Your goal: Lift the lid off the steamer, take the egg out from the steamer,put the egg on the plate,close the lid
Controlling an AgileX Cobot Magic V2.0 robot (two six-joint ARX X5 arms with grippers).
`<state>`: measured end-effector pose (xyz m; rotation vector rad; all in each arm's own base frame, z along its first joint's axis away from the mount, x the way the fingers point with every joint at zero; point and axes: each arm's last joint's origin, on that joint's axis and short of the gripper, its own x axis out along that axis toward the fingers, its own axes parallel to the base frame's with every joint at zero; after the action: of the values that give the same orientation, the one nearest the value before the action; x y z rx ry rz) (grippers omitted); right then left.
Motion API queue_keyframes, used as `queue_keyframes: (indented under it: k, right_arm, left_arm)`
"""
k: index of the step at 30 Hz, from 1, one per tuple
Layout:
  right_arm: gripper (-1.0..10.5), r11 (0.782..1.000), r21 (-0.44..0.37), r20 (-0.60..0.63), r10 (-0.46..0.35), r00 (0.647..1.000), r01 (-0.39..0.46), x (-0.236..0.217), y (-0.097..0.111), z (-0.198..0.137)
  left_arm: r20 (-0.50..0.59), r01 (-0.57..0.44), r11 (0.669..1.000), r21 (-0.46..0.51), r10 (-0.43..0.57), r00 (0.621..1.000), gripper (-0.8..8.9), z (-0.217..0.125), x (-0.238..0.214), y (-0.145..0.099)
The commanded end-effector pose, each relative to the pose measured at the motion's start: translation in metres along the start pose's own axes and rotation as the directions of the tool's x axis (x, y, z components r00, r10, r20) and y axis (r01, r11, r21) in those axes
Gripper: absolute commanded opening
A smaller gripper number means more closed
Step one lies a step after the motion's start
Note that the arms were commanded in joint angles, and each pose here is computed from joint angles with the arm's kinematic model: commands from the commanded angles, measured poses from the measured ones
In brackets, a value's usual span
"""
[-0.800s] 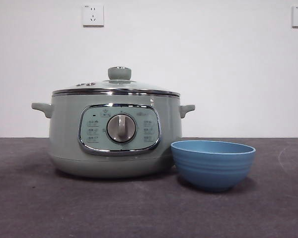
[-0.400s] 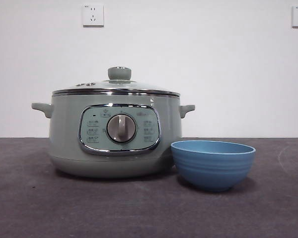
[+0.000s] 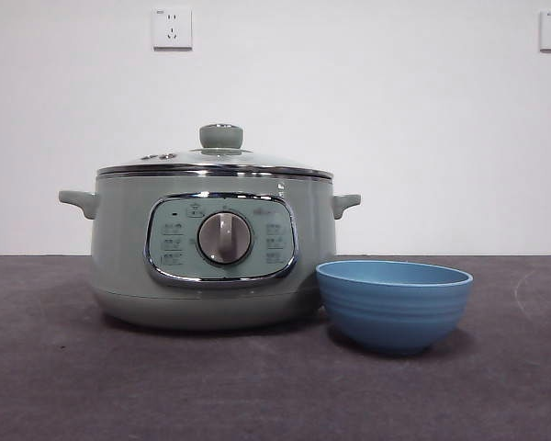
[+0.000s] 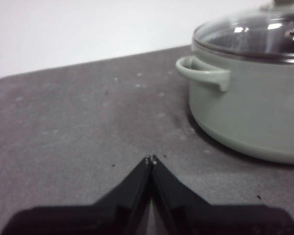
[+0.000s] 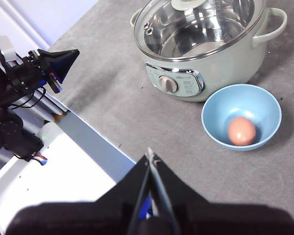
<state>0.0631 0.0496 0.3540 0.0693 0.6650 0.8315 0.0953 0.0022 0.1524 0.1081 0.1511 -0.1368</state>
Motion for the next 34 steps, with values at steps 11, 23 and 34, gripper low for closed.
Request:
queue_keyframes:
  k: [11, 23, 34]
  right_arm:
    - [0.0, 1.000, -0.001, 0.006, 0.000, 1.000, 0.000, -0.001, 0.000, 0.000]
    - [0.0, 1.000, -0.001, 0.006, 0.000, 1.000, 0.000, -0.001, 0.000, 0.000]
    - [0.0, 0.969, -0.079, 0.238, -0.209, 0.948, 0.233, -0.018, -0.009, 0.004]
  left_arm:
    - [-0.006, -0.007, 0.999, -0.037, 0.006, 1.000, -0.03, -0.004, 0.001, 0.000]
    - [-0.006, -0.007, 0.999, -0.037, 0.006, 1.000, -0.03, -0.004, 0.001, 0.000]
    - [-0.006, -0.007, 0.999, -0.037, 0.006, 1.000, -0.03, -0.004, 0.001, 0.000]
